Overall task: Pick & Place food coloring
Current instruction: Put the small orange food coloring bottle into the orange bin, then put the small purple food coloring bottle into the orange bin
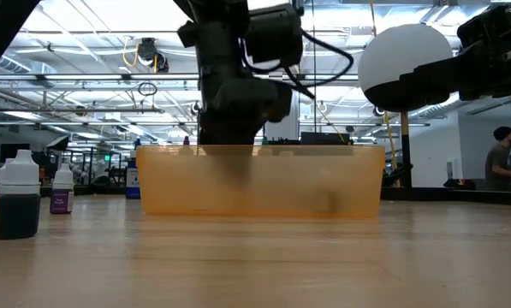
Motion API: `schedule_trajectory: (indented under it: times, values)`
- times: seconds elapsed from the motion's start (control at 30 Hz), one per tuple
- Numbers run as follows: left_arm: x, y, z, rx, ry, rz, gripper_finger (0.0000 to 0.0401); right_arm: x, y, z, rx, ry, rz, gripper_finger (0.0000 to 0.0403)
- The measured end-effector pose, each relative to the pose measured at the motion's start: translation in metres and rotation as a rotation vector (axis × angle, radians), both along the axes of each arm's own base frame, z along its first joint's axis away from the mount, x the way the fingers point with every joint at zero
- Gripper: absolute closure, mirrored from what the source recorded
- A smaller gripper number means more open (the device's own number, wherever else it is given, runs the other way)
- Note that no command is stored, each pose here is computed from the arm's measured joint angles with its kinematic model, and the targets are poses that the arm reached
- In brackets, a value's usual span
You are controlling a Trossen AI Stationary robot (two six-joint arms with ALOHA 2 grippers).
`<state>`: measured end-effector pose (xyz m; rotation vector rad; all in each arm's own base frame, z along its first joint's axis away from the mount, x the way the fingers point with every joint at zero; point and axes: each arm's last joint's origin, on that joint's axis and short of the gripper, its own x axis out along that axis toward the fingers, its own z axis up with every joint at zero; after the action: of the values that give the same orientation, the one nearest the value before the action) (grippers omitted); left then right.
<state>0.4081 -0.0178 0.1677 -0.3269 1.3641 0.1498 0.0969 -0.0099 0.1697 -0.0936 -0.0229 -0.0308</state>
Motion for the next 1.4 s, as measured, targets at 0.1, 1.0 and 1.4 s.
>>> schedule_trajectory:
  times: [0.1,1.0,1.4]
  values:
    - [-0.003,0.003,0.014,-0.003,-0.026,0.030,0.0167,0.000,0.000,0.000,0.000,0.000,0.000,0.0252]
    - [-0.160,-0.089,0.054,0.259,0.060,0.393,0.0151,0.000,0.000,0.000,0.000,0.000,0.000,0.0252]
    - [-0.168,-0.085,0.007,0.140,0.036,0.392,0.0151,0.000,0.000,0.000,0.000,0.000,0.000,0.0252]
